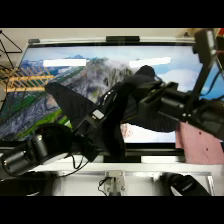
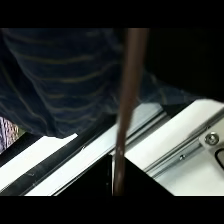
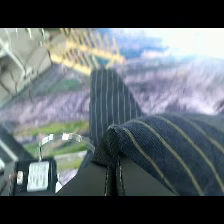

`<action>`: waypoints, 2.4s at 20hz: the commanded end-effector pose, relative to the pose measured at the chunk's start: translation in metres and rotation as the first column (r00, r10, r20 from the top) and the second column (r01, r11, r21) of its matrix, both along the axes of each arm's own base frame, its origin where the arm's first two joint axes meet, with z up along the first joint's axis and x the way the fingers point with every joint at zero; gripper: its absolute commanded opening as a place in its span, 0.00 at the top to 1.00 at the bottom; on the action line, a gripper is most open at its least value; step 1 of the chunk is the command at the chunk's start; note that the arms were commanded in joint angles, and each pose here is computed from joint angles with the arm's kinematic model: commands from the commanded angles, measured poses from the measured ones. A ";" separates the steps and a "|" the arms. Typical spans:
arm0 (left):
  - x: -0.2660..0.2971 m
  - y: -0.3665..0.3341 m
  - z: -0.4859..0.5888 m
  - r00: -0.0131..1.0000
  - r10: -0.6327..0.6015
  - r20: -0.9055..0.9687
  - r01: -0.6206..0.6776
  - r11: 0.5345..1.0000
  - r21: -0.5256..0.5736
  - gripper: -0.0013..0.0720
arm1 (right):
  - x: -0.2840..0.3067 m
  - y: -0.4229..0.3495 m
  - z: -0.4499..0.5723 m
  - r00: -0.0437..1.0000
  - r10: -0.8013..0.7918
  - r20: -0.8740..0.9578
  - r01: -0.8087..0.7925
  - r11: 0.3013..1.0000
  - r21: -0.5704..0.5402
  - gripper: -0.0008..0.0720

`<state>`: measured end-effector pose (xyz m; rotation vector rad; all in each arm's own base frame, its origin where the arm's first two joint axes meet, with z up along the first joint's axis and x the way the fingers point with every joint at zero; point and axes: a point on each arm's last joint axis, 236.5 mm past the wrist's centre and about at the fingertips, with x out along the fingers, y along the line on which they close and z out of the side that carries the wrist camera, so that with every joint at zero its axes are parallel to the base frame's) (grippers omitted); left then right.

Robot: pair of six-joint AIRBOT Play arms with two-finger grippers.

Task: Fold the shirts.

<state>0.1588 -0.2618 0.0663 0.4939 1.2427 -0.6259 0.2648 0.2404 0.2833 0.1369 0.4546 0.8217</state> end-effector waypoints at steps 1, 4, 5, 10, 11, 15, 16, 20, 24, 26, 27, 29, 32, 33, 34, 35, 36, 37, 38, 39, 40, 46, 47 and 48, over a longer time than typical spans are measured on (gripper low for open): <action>0.003 -0.018 0.002 0.995 -0.098 0.035 0.100 0.994 -0.043 0.93 | 0.008 -0.009 -0.013 1.000 -0.023 0.011 0.024 0.996 -0.082 0.87; -0.003 -0.005 -0.008 0.971 -0.239 0.013 0.238 0.969 0.064 0.93 | 0.025 -0.019 -0.001 0.992 -0.091 0.087 0.098 0.992 -0.076 0.87; 0.000 -0.001 -0.010 0.972 -0.233 0.015 0.231 0.969 0.084 0.93 | 0.025 -0.019 -0.001 0.992 -0.092 0.087 0.098 0.992 -0.075 0.87; 0.009 -0.002 -0.009 0.987 -0.159 0.024 0.157 0.986 0.055 0.93 | 0.021 -0.018 -0.007 0.995 -0.078 0.065 0.084 0.992 -0.090 0.17; 0.011 -0.006 -0.008 0.988 -0.148 0.034 0.147 0.988 0.038 0.93 | 0.019 -0.019 -0.004 0.994 -0.075 0.075 0.082 0.993 -0.089 0.17; 0.018 -0.007 -0.007 0.999 -0.043 0.030 0.043 0.999 -0.002 0.93 | 0.027 -0.093 0.040 0.903 -0.208 0.375 0.318 0.912 -0.259 0.17; 0.018 -0.007 -0.007 0.999 -0.040 0.031 0.040 0.999 -0.001 0.93 | 0.032 -0.129 0.056 0.842 -0.311 0.441 0.453 0.851 -0.264 0.17; 0.019 -0.008 -0.012 1.000 0.001 0.016 -0.001 1.000 0.004 0.93 | 0.043 -0.226 0.007 0.726 -0.574 0.378 0.684 0.549 -0.480 0.17; 0.022 -0.013 -0.028 1.000 -0.004 -0.002 0.004 0.999 0.033 0.93 | 0.070 -0.225 -0.130 0.810 -0.586 0.018 0.440 0.587 -0.680 0.17; 0.024 -0.016 -0.030 1.000 -0.006 0.001 0.006 1.000 0.029 0.93 | 0.078 -0.197 -0.173 0.842 -0.485 -0.234 0.279 0.764 -0.581 0.17; 0.024 -0.017 -0.030 1.000 -0.006 0.004 0.006 1.000 0.025 0.93 | 0.084 -0.186 -0.178 0.849 -0.431 -0.306 0.247 0.835 -0.492 0.17; 0.023 -0.015 -0.029 1.000 0.010 -0.001 -0.010 1.000 0.028 0.93 | 0.098 -0.175 -0.168 0.930 -0.271 -0.248 0.153 0.899 -0.411 0.17; 0.020 -0.005 -0.027 0.999 0.044 -0.012 -0.044 0.998 0.051 0.93 | 0.097 -0.165 -0.147 0.968 0.233 0.095 -0.105 0.716 -0.690 0.17; 0.019 -0.001 -0.025 0.999 0.049 -0.013 -0.048 0.997 0.060 0.93 | 0.098 -0.157 -0.135 0.910 0.370 0.189 -0.109 0.651 -0.751 0.17; 0.019 0.001 -0.024 0.999 0.049 -0.008 -0.048 0.997 0.065 0.93 | 0.100 -0.147 -0.122 0.862 0.434 0.261 -0.094 0.644 -0.759 0.17; 0.021 0.002 -0.023 0.999 0.049 0.000 -0.049 0.997 0.066 0.93 | 0.101 -0.135 -0.111 0.829 0.459 0.321 -0.086 0.671 -0.737 0.17; 0.024 0.003 -0.022 0.999 0.049 0.014 -0.050 0.996 0.073 0.93 | 0.102 -0.127 -0.106 0.806 0.479 0.347 -0.090 0.680 -0.728 0.17; 0.027 0.004 -0.022 0.999 0.033 0.031 -0.036 0.996 0.078 0.93 | 0.105 -0.124 -0.108 0.789 0.501 0.355 -0.083 0.661 -0.746 0.17; 0.028 0.000 -0.021 0.999 -0.027 0.043 0.024 0.997 0.077 0.93 | 0.109 -0.119 -0.109 0.780 0.510 0.362 -0.078 0.653 -0.753 0.17; 0.029 -0.003 -0.020 0.996 -0.067 0.054 0.063 0.995 0.074 0.93 | 0.112 -0.113 -0.110 0.774 0.515 0.369 -0.077 0.654 -0.753 0.17; 0.031 -0.004 -0.020 0.996 -0.068 0.059 0.064 0.996 0.068 0.93 | 0.115 -0.105 -0.112 0.767 0.524 0.370 -0.083 0.653 -0.753 0.17; 0.030 -0.006 -0.020 0.988 -0.143 0.066 0.137 0.987 0.084 0.93 | 0.126 -0.080 -0.144 0.751 0.575 0.324 -0.154 0.631 -0.760 0.17; 0.029 -0.006 -0.019 0.985 -0.162 0.067 0.156 0.984 0.088 0.93 | 0.125 -0.078 -0.148 0.747 0.583 0.319 -0.170 0.632 -0.756 0.17; 0.028 -0.007 -0.019 0.982 -0.173 0.070 0.167 0.982 0.090 0.93 | 0.122 -0.074 -0.152 0.738 0.602 0.305 -0.196 0.624 -0.757 0.17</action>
